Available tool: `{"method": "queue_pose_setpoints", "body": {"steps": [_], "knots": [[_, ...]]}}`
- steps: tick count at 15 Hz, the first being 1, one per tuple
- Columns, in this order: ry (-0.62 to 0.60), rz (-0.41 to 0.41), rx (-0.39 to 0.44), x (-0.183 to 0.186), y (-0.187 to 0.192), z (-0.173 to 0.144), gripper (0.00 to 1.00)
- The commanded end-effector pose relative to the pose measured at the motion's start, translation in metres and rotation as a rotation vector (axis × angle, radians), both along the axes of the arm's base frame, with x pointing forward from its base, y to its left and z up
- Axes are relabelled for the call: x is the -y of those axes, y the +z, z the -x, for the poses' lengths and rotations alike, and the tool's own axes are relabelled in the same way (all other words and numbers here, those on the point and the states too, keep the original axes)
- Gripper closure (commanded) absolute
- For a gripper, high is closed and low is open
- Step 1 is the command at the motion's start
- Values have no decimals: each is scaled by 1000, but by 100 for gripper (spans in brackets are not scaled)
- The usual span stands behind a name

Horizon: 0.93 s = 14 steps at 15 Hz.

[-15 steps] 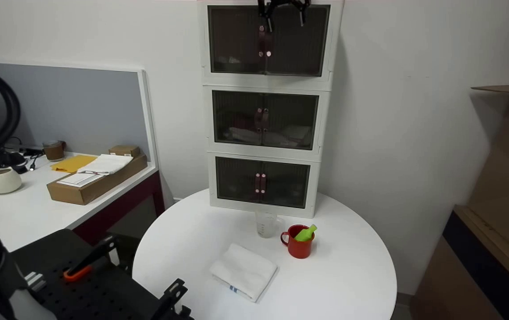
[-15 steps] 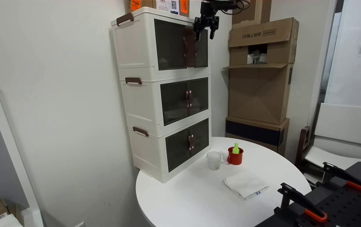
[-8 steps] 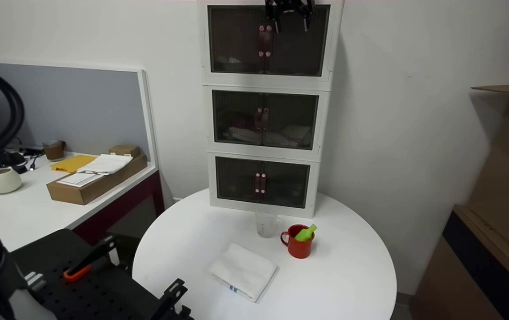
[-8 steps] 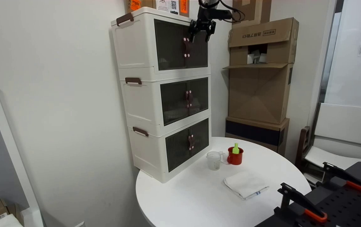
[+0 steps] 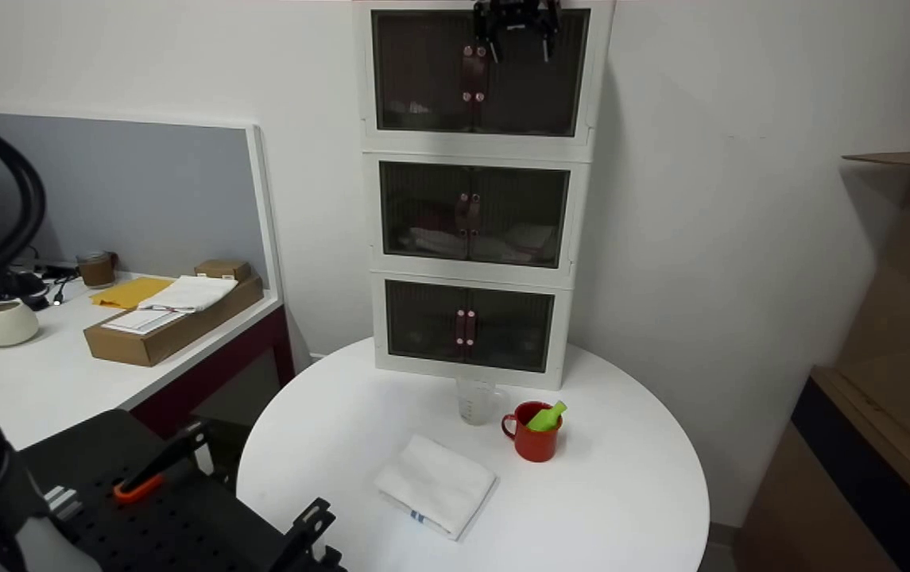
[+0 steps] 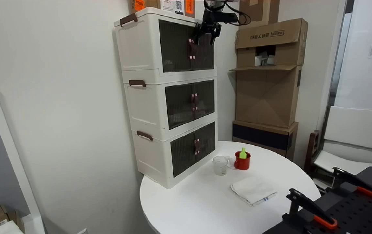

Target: Close the doors to the top compartment

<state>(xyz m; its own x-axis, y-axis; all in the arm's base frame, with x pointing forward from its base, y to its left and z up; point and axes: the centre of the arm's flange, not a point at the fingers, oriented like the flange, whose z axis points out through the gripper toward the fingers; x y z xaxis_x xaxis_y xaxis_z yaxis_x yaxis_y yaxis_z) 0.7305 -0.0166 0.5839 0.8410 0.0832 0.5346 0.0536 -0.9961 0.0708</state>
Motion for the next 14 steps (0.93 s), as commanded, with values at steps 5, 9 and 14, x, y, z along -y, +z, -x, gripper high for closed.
{"method": "queue_pose_setpoints", "body": {"steps": [5, 9, 14], "knots": [[-38, -113, -64, 24, -27, 62, 0], [-122, -131, -181, 46, -52, 116, 0], [-123, -169, -315, 21, -83, 172, 0]]}}
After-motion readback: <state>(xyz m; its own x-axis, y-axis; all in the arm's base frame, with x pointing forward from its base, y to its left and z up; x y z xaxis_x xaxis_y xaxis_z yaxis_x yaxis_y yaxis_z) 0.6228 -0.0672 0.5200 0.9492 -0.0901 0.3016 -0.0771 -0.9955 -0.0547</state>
